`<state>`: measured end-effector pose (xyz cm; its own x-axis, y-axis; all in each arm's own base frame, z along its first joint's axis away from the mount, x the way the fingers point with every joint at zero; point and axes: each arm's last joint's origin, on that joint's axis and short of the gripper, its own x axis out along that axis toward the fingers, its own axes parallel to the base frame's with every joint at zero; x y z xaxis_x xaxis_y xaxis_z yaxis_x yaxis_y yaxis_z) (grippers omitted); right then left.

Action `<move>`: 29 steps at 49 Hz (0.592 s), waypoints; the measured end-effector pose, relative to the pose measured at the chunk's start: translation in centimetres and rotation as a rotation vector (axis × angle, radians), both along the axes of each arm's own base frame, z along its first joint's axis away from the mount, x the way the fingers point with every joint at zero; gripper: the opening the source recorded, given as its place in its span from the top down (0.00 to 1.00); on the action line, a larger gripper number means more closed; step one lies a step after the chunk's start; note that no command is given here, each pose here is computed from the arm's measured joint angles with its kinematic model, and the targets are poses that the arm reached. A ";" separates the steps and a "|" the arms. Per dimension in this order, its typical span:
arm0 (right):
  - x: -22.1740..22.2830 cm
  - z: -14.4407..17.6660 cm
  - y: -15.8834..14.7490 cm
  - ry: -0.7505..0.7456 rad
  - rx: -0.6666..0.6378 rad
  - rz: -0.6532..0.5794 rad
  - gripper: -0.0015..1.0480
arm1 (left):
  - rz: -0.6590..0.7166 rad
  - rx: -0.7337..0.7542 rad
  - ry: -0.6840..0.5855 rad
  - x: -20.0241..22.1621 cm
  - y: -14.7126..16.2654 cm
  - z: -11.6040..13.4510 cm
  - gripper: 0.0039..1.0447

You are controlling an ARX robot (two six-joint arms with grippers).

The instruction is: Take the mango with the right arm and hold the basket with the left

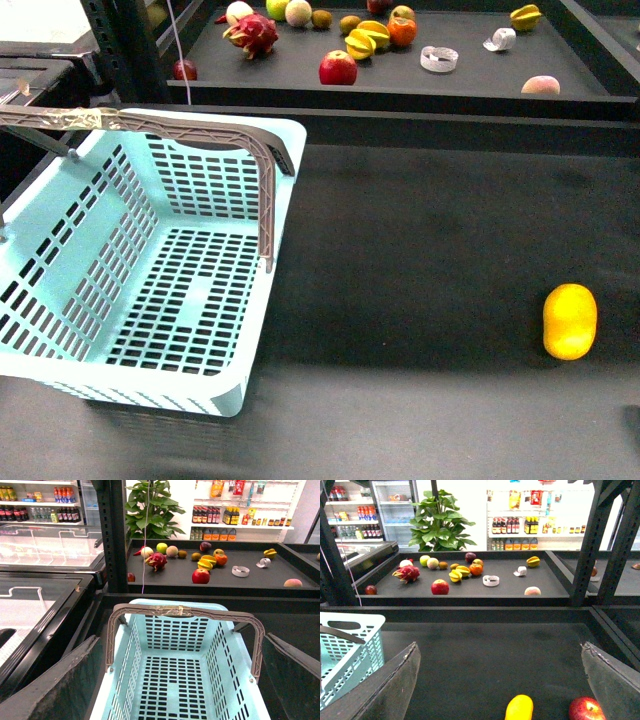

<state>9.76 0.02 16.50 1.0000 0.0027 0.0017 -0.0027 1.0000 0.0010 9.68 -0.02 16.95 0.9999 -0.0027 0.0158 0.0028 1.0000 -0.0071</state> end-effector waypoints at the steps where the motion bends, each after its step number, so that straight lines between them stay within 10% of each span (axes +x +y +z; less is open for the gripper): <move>1: 0.0 0.0 0.0 0.000 0.000 0.000 0.08 | 0.000 0.000 0.000 0.0 0.0 0.0 0.06; 29: 0.0 0.0 0.0 0.000 0.000 0.000 0.08 | 0.000 0.000 0.000 0.0 0.0 0.0 0.06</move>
<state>9.76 0.02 16.50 1.0000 0.0027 0.0017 -0.0027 1.0000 0.0010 9.68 -0.02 16.96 0.9999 -0.0027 0.0162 0.0028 1.0000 -0.0071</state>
